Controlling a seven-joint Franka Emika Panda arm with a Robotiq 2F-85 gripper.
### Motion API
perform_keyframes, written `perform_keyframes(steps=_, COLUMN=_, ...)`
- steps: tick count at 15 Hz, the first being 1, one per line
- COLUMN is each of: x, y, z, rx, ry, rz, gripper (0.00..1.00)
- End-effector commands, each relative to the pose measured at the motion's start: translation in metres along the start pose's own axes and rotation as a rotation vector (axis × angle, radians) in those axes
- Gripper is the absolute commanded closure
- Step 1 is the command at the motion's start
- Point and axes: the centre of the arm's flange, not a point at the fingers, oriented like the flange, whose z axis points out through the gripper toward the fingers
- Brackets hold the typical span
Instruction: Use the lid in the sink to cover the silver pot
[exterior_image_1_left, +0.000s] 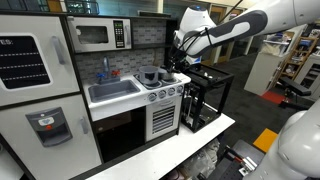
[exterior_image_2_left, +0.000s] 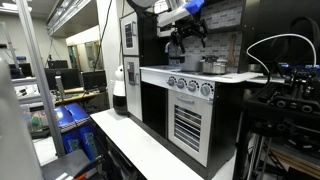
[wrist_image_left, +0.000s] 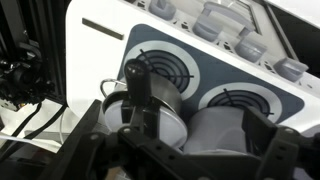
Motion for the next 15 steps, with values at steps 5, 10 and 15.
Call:
perform_keyframes(steps=5, x=0.024, y=-0.064, z=-0.075, rx=0.010, ry=0.023, rz=0.034, gripper=0.00)
perform_keyframes(steps=10, x=0.031, y=-0.101, z=-0.103, rx=0.088, ry=0.068, rz=0.064, gripper=0.00)
perform_keyframes(steps=15, x=0.030, y=-0.111, z=-0.108, rx=0.116, ry=0.093, rz=0.061, gripper=0.00)
